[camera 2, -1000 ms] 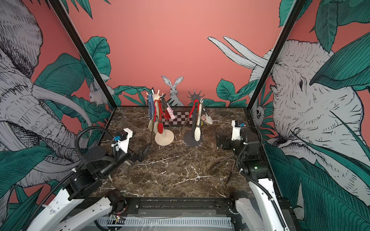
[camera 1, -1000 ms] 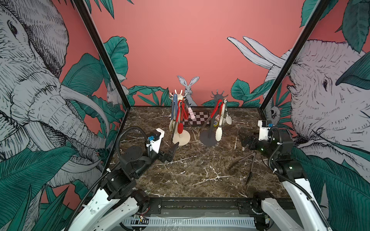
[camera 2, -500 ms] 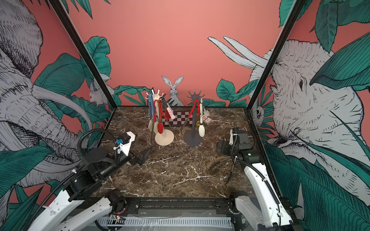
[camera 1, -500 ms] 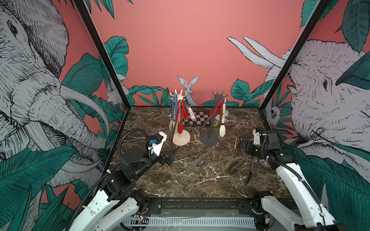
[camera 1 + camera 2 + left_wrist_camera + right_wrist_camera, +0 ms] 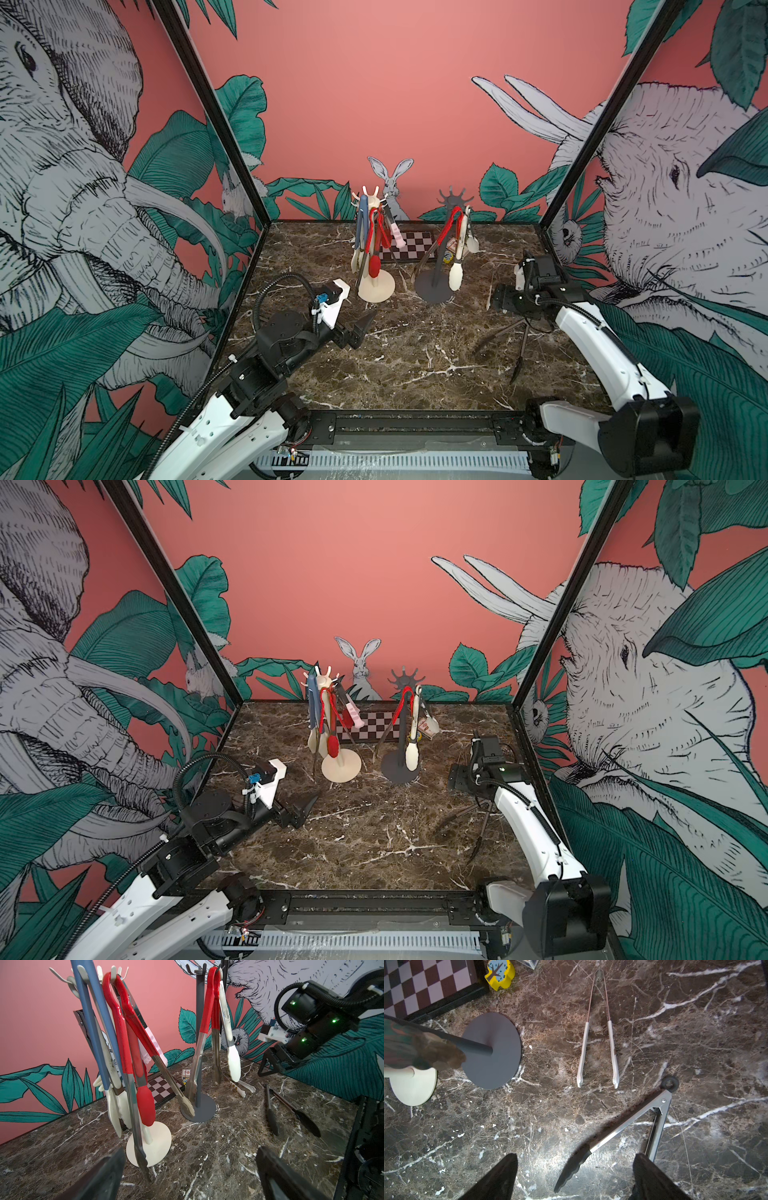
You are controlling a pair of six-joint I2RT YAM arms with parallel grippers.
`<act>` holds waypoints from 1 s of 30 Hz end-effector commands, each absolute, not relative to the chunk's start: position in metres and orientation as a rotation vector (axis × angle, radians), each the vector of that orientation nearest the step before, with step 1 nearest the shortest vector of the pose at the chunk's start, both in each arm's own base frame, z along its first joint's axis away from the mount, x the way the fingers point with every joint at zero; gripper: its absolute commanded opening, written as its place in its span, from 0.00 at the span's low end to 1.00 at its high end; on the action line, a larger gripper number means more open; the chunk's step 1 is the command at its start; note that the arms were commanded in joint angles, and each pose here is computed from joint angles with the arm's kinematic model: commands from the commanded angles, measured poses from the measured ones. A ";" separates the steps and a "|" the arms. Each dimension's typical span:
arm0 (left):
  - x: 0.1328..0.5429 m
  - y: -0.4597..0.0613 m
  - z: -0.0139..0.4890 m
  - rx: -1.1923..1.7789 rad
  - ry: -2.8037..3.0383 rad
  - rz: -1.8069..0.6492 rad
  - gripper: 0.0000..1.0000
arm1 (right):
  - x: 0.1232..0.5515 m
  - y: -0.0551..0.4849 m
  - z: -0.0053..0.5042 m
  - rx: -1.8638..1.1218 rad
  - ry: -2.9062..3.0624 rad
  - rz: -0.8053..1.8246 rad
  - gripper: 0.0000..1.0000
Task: Hang food tongs on kitchen utensil racks
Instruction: Pick up the food tongs from the center of the board.
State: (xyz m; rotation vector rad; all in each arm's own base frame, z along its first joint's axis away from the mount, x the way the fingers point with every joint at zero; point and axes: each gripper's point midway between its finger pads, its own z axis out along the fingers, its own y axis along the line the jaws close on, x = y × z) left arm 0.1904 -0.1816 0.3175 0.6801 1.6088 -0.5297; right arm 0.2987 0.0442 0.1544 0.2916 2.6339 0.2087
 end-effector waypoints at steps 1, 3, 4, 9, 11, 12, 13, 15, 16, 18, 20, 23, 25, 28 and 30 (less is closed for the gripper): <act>0.192 -0.185 0.322 0.662 1.567 -0.553 0.99 | 0.321 0.041 0.160 0.295 2.603 0.186 0.83; 0.193 -0.185 0.321 0.665 1.571 -0.542 0.99 | 0.329 0.042 0.155 0.289 2.624 0.184 0.80; 0.194 -0.185 0.321 0.665 1.573 -0.534 0.99 | 0.334 0.043 0.153 0.284 2.634 0.184 0.79; 0.198 -0.185 0.321 0.670 1.575 -0.511 0.99 | 0.350 0.044 0.143 0.284 2.665 0.172 0.76; 0.199 -0.186 0.321 0.678 1.577 -0.504 1.00 | 0.355 0.043 0.139 0.282 2.669 0.166 0.75; 0.200 -0.186 0.322 0.677 1.577 -0.501 0.99 | 0.356 0.043 0.137 0.281 2.673 0.161 0.74; 0.200 -0.186 0.322 0.680 1.578 -0.496 1.00 | 0.357 0.042 0.134 0.283 2.678 0.156 0.73; 0.201 -0.187 0.323 0.679 1.578 -0.494 0.99 | 0.359 0.042 0.131 0.281 2.685 0.152 0.72; 0.201 -0.187 0.323 0.678 1.578 -0.495 0.99 | 0.360 0.040 0.129 0.285 2.688 0.145 0.71; 0.200 -0.188 0.324 0.680 1.575 -0.503 1.00 | 0.361 0.039 0.127 0.287 2.694 0.130 0.69; 0.199 -0.188 0.324 0.684 1.571 -0.509 0.99 | 0.363 0.038 0.125 0.287 2.694 0.124 0.68; 0.199 -0.188 0.324 0.684 1.572 -0.510 0.99 | 0.366 0.036 0.122 0.288 2.697 0.108 0.66; 0.198 -0.187 0.325 0.680 1.568 -0.507 0.99 | 0.369 0.036 0.121 0.287 2.698 0.104 0.65; 0.198 -0.186 0.326 0.678 1.565 -0.502 1.00 | 0.372 0.035 0.118 0.288 2.703 0.097 0.64; 0.198 -0.185 0.327 0.678 1.565 -0.500 1.00 | 0.374 0.035 0.116 0.287 2.702 0.093 0.62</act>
